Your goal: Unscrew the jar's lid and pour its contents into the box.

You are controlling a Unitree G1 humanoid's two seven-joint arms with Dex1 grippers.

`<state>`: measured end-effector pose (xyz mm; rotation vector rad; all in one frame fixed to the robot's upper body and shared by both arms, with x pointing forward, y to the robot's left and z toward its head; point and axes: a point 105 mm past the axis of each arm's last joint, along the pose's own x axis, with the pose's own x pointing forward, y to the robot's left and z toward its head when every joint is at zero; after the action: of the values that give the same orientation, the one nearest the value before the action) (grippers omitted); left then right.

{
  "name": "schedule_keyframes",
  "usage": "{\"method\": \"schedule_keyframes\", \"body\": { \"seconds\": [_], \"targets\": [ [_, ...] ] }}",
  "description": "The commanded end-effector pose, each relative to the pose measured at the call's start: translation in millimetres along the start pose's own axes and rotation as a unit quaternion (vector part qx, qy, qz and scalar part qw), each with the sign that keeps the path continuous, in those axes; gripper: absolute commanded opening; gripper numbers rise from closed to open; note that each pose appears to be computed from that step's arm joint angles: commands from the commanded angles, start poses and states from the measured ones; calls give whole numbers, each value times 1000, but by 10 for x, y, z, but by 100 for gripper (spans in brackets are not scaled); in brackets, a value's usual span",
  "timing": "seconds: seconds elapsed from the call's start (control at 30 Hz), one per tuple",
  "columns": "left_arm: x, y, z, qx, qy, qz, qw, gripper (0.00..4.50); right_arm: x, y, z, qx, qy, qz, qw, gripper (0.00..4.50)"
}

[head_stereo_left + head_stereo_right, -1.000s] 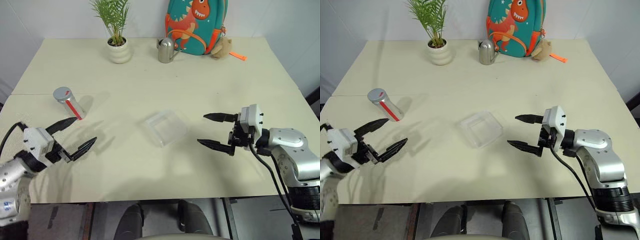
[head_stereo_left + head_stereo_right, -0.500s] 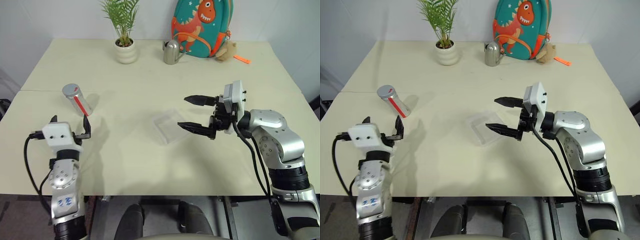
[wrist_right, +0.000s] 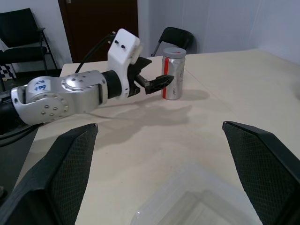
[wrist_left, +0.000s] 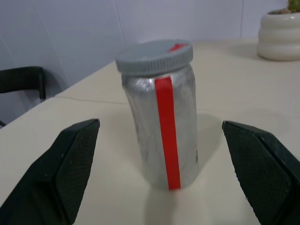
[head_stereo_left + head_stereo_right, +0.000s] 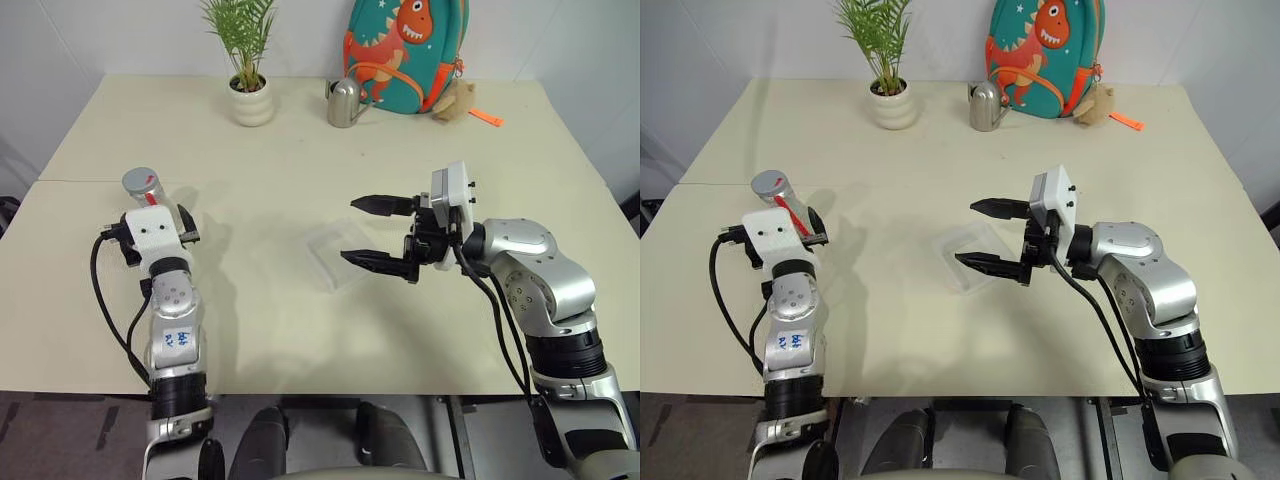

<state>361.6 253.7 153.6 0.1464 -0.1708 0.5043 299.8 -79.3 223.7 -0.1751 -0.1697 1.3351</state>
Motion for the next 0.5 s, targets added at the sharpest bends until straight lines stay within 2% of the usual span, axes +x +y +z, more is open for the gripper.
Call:
{"method": "schedule_keyframes", "body": {
  "seconds": [0.03,0.47,0.5],
  "targets": [
    [108,-20,142,1,-31,4,1000,447,55,32,137,-23,-15,7,1000,450],
    [387,150,57,21,-28,31,999,447,27,35,178,-22,-17,-29,999,450],
    [408,160,39,21,-25,32,999,428,19,37,176,-21,-17,-31,999,450]
  ]
}}
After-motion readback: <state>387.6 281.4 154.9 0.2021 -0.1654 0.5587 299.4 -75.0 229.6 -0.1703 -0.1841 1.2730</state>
